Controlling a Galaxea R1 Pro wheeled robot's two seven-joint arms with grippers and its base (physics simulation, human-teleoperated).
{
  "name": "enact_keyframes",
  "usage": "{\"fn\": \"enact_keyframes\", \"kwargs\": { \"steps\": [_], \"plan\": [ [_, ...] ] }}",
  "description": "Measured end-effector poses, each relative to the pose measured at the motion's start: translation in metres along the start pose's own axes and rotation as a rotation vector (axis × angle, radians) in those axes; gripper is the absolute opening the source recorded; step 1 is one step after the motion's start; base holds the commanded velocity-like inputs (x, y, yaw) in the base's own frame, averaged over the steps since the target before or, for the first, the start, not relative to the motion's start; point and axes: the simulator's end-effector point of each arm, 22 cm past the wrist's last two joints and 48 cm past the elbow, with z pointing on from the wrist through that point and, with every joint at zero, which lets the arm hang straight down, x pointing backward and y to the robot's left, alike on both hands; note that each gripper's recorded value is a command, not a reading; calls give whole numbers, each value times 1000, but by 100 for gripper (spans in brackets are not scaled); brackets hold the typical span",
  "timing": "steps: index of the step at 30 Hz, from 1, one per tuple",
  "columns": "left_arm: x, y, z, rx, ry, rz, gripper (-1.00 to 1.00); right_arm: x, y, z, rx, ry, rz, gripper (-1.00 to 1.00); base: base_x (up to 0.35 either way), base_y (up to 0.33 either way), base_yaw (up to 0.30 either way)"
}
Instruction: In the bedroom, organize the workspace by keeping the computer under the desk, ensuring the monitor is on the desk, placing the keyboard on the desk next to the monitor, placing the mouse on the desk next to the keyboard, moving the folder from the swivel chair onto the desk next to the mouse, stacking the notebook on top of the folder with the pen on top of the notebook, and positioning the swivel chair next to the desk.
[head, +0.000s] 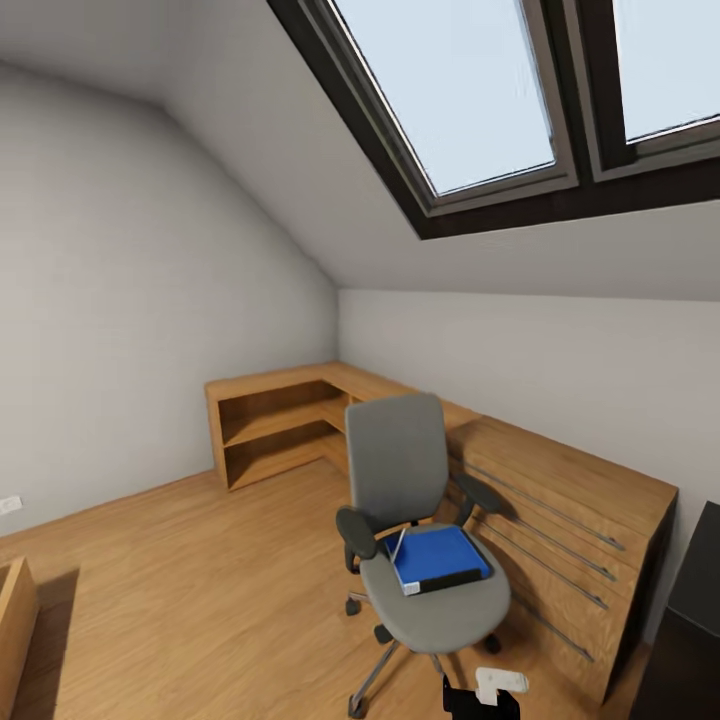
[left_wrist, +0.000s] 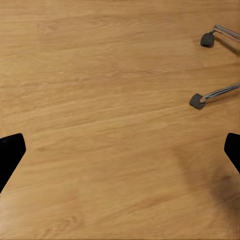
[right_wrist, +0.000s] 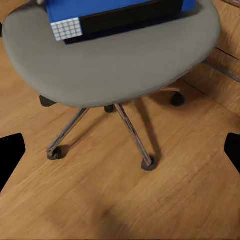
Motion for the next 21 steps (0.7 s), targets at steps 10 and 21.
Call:
{"fn": "enact_keyframes", "kwargs": {
  "steps": [10, 21],
  "plan": [
    [0, 0, 0, 0, -1, -1, 100, 0, 0, 0, 0, 1, 0, 100, 12, 0, 204],
    [-6, -1, -7, -2, 3, -1, 100, -7, 0, -6, 0, 3, 0, 100, 0, 0, 20]
  ]
}}
